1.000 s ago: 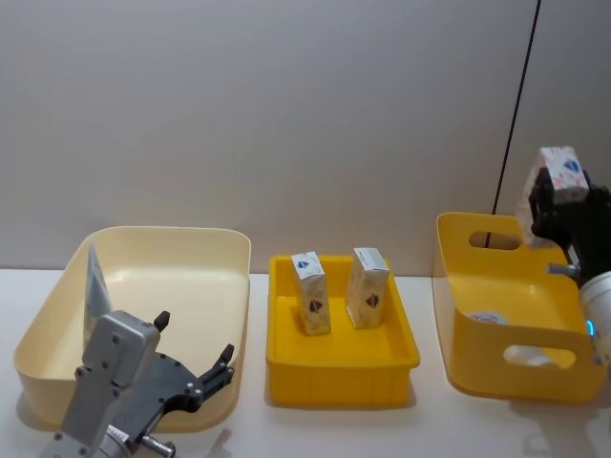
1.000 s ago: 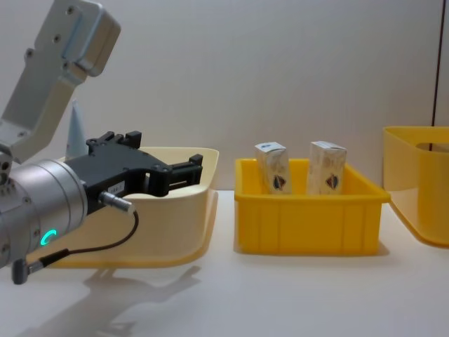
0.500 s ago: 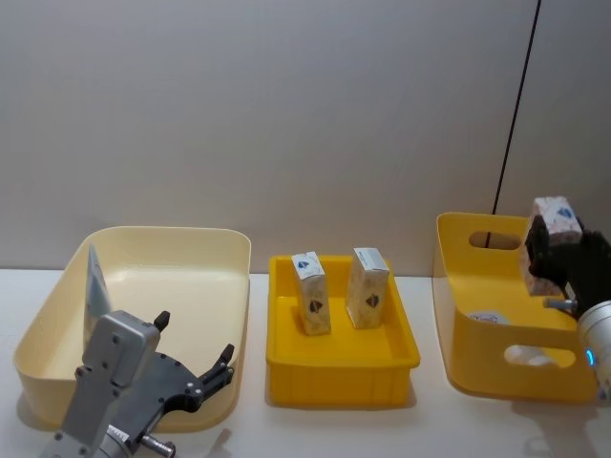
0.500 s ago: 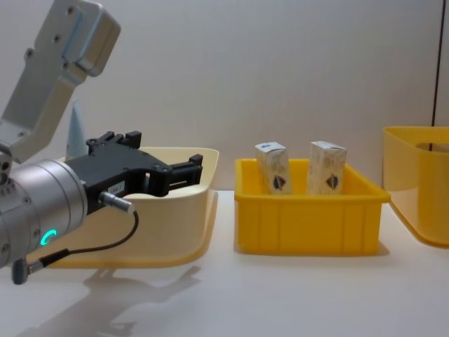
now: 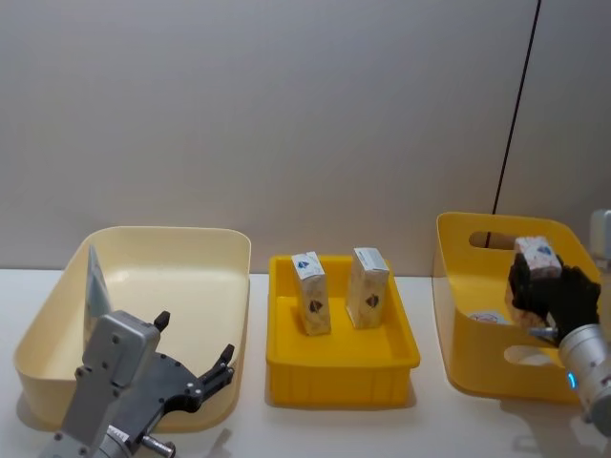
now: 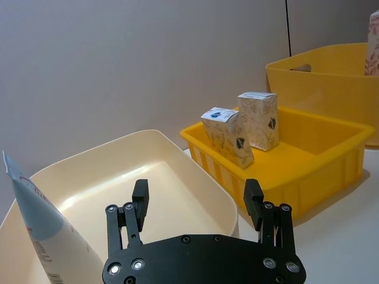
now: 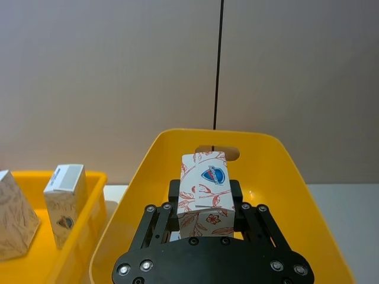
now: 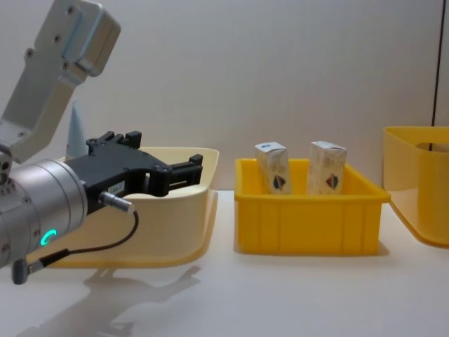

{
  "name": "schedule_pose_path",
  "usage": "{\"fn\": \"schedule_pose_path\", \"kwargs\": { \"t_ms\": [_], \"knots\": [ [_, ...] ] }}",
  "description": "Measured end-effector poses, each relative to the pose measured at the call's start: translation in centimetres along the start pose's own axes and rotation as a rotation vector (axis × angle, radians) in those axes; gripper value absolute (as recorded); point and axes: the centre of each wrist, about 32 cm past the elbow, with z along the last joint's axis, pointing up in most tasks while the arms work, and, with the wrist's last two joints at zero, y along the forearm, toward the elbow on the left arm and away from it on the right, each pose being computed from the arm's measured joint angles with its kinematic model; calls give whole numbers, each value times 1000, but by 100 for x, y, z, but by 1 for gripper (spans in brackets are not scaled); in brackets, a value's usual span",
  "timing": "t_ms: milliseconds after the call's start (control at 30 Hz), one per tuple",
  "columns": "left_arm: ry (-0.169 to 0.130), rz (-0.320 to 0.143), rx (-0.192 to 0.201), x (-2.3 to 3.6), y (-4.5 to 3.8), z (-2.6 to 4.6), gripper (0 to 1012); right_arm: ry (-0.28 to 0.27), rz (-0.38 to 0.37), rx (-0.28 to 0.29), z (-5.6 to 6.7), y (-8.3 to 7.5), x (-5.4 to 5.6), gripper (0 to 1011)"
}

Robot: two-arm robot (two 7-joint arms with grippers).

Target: Bimanual collaborative sorting of washing and personal care products

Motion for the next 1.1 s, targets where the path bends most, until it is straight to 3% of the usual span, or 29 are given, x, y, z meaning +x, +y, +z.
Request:
{"fn": "schedule_pose_path", "kwargs": {
  "t_ms": [367,900,1100],
  "knots": [
    [0,0,0,0,0,0,1001,-10,-6,-47,-103,32,-53,450],
    [0,0,0,0,0,0,1001,-15,-10,-69,-153,47,-81,943],
    [0,0,0,0,0,0,1001,-16,-10,-71,-158,49,-84,1001]
  ]
}}
